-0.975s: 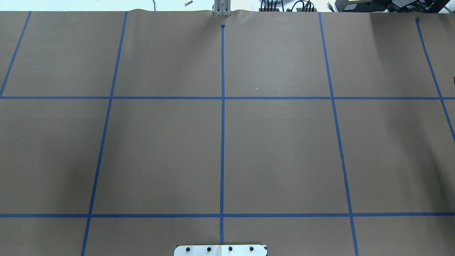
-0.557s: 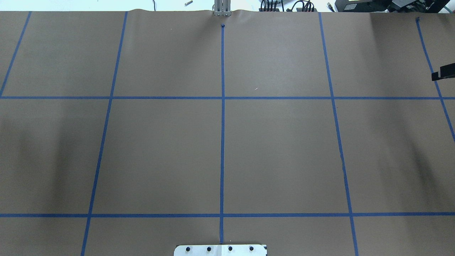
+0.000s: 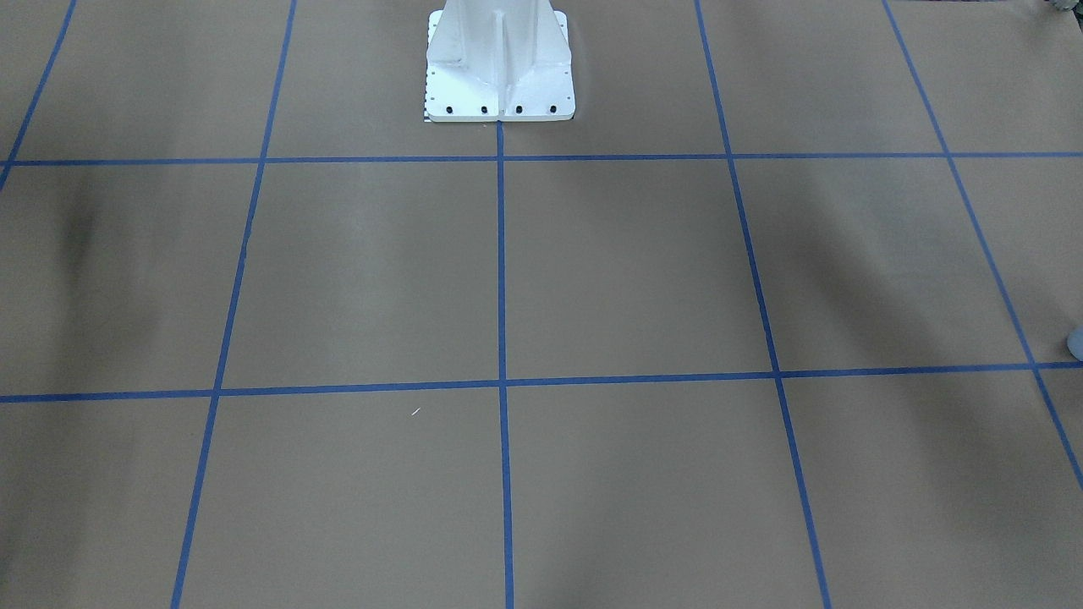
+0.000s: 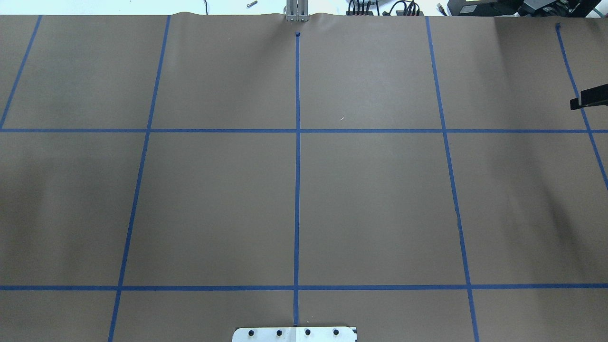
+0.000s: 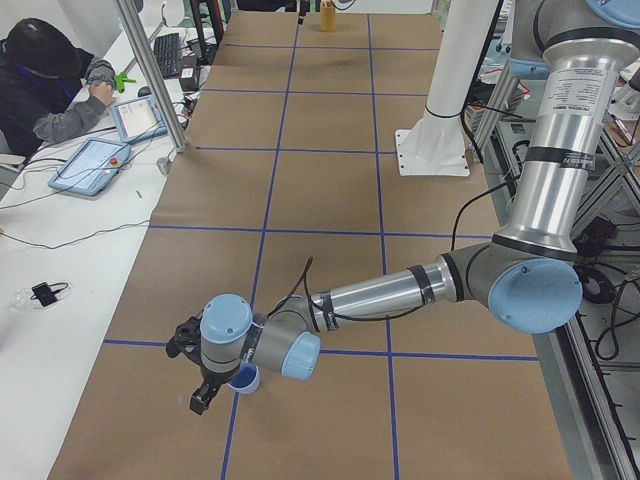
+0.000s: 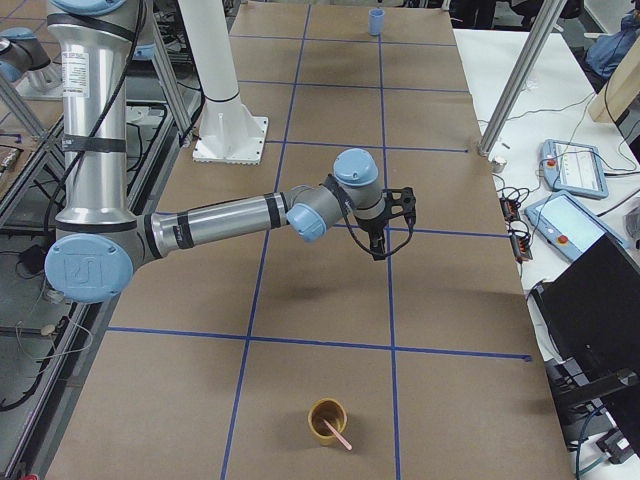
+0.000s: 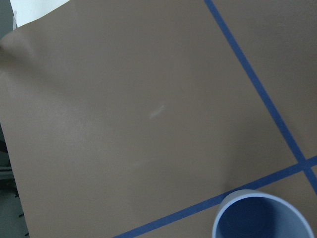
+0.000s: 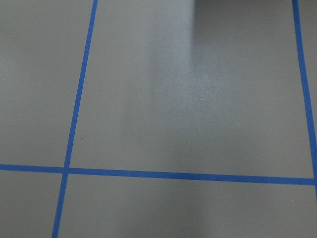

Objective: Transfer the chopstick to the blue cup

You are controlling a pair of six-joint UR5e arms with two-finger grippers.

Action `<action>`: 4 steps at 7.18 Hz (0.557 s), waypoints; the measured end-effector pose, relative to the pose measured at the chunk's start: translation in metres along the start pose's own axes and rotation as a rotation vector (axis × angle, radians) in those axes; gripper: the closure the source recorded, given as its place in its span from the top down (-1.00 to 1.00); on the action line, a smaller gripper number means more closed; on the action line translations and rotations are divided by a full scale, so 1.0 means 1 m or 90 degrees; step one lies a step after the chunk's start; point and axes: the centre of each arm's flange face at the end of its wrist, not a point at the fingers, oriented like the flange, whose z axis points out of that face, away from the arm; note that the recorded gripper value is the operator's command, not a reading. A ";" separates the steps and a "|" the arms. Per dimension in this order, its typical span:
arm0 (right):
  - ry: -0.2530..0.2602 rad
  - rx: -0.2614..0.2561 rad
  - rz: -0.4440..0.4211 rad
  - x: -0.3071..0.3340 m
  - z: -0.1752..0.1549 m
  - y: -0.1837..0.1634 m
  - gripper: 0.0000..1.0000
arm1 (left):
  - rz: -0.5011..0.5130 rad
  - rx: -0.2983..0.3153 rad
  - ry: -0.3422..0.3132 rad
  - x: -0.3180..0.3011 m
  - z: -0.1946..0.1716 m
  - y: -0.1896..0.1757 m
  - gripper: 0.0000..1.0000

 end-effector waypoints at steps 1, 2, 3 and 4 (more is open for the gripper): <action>0.002 0.000 -0.001 0.000 0.001 0.000 1.00 | 0.001 -0.006 0.002 0.002 0.006 0.001 0.96; 0.004 0.000 -0.002 -0.001 0.002 0.001 1.00 | 0.004 -0.010 0.004 0.005 0.011 0.002 0.96; 0.005 -0.001 -0.001 0.000 0.003 0.001 1.00 | 0.009 -0.014 0.007 0.009 0.018 0.003 0.96; 0.006 -0.002 -0.001 0.001 0.004 0.002 1.00 | 0.015 -0.017 0.011 0.014 0.028 0.006 0.94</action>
